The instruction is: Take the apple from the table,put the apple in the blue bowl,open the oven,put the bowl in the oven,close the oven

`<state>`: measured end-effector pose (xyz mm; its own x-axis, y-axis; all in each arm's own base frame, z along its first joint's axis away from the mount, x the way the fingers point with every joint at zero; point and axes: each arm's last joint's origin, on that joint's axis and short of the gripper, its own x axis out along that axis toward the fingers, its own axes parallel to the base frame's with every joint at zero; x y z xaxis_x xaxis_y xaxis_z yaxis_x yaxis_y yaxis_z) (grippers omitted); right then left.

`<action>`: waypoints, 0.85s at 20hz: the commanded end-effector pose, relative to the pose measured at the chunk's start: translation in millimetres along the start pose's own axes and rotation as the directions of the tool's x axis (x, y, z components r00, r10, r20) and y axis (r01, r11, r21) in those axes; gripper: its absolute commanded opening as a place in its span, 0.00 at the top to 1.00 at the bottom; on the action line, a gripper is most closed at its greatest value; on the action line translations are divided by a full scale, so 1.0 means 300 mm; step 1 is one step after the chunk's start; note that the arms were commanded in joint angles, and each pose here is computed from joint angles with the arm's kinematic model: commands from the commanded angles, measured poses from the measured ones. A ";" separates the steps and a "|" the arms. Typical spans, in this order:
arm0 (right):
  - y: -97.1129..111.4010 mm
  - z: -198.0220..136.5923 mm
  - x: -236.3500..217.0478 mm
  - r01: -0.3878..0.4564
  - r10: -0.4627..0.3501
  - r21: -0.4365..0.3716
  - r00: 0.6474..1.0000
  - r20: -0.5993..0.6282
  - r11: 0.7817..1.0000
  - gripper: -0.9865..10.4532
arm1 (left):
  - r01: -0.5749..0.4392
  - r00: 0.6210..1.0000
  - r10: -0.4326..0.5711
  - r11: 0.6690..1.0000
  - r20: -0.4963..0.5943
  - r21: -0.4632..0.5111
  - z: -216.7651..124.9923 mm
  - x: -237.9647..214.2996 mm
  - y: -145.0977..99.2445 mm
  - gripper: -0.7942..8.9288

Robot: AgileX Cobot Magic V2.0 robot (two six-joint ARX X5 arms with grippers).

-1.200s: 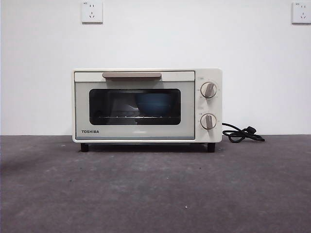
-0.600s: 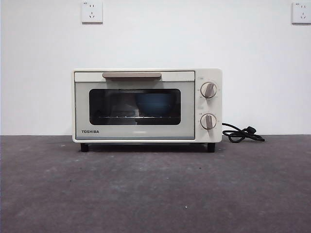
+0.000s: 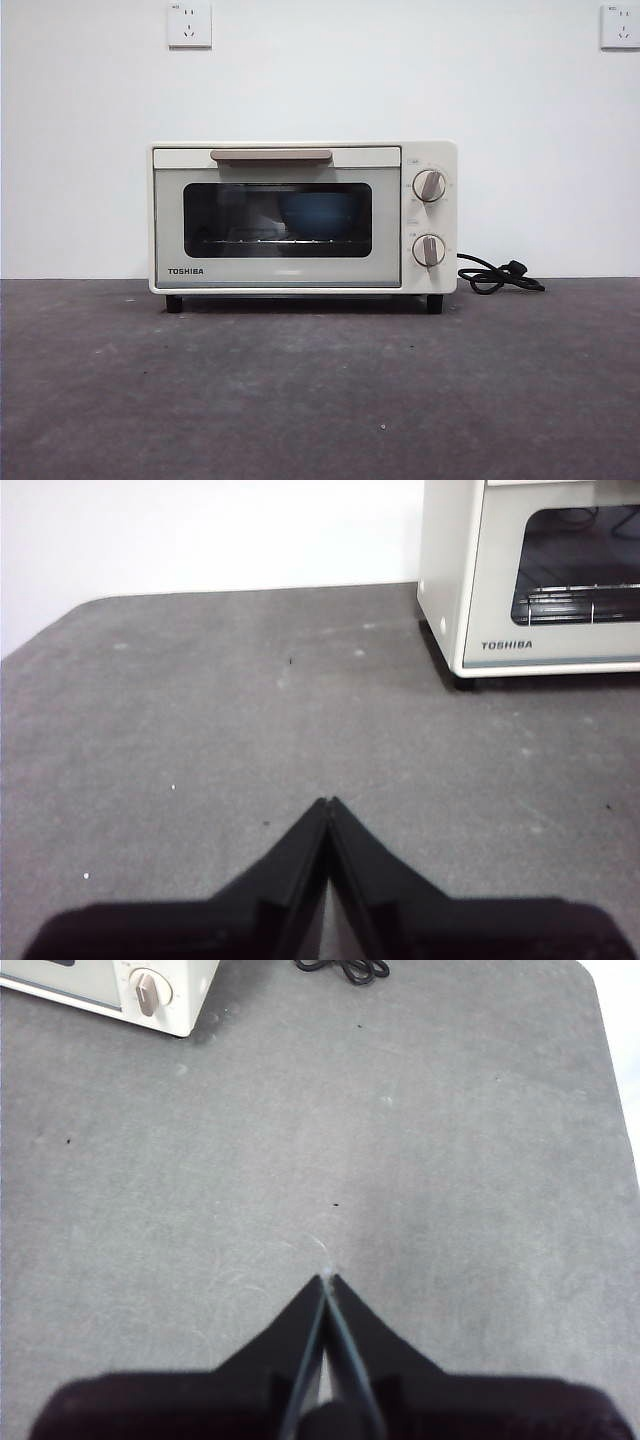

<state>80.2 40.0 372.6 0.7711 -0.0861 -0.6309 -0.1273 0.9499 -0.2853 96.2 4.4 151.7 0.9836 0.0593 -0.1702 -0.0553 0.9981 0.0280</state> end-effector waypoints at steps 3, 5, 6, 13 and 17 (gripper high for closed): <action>0.002 -0.002 0.005 0.004 -0.004 0.011 1.000 -0.001 1.000 0.91 | -0.001 1.000 0.001 1.000 -0.024 0.002 -0.014 0.007 0.000 0.92; 0.002 -0.002 0.005 0.004 -0.004 0.011 1.000 -0.001 1.000 0.91 | -0.001 0.999 0.001 1.000 -0.035 0.002 -0.016 0.010 0.000 0.92; 0.002 -0.002 0.005 0.004 -0.004 0.011 1.000 -0.001 1.000 0.91 | 0.000 0.999 0.000 1.000 -0.041 0.002 -0.018 0.011 0.000 0.92; -0.008 -0.004 0.003 0.035 -0.035 0.004 0.999 0.008 0.999 0.91 | 0.000 0.998 0.000 1.000 -0.065 0.003 -0.023 0.015 0.000 0.92; -0.062 -0.059 0.013 0.086 -0.139 0.264 0.972 0.189 0.961 0.91 | 0.000 0.998 0.000 1.000 -0.066 0.003 -0.024 0.015 0.000 0.92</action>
<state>73.7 16.6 364.0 0.8803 -0.1577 -0.4474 0.1044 0.9844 -0.1417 99.1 4.6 146.8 0.9709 0.0588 -0.2322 -0.0535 0.9982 0.0289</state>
